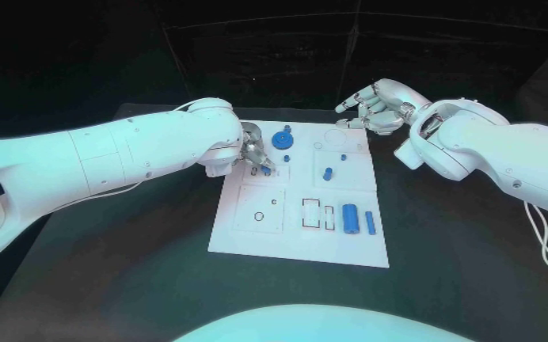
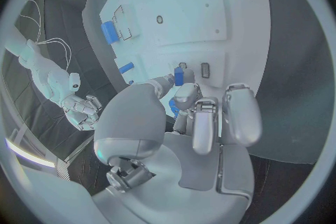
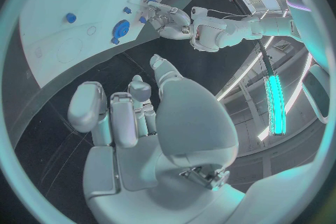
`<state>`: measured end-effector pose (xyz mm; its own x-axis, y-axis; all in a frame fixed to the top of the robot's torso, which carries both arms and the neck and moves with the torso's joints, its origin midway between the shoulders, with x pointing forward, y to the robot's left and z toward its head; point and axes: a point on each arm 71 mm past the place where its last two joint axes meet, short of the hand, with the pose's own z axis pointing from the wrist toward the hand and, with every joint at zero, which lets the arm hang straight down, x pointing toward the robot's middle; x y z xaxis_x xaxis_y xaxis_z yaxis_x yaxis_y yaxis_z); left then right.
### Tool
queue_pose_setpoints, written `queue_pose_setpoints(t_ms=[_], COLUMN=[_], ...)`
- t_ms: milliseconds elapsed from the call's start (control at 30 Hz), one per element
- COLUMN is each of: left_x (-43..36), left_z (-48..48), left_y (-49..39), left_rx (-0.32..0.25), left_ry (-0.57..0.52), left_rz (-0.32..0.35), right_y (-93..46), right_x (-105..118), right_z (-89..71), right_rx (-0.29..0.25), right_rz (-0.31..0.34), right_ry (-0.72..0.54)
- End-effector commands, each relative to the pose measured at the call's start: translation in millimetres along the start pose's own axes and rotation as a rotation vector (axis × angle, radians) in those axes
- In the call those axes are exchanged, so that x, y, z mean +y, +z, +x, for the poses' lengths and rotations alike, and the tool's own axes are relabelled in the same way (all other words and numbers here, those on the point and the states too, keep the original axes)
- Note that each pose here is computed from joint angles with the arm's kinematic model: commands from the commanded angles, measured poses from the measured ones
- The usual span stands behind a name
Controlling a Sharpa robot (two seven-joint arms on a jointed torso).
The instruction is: Assemble the parts on the task board
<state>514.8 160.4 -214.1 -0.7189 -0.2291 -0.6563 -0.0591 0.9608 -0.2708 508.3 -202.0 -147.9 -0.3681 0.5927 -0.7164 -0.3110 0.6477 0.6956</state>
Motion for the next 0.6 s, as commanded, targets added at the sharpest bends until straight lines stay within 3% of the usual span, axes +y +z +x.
queue_pose_setpoints(t_ms=[33, 600], left_x=[0.0, -2.8], left_z=[0.8, 6.3], left_y=[1.9, 7.1], left_rx=[-0.003, 0.020], left_ry=[0.010, 0.032], left_rz=[-0.015, -0.028], right_y=[0.6, 1.8], right_x=[1.5, 2.6], right_z=[0.2, 1.6], right_rx=[0.010, 0.017], right_rz=[-0.006, -0.010], right_ry=[-0.003, -0.002])
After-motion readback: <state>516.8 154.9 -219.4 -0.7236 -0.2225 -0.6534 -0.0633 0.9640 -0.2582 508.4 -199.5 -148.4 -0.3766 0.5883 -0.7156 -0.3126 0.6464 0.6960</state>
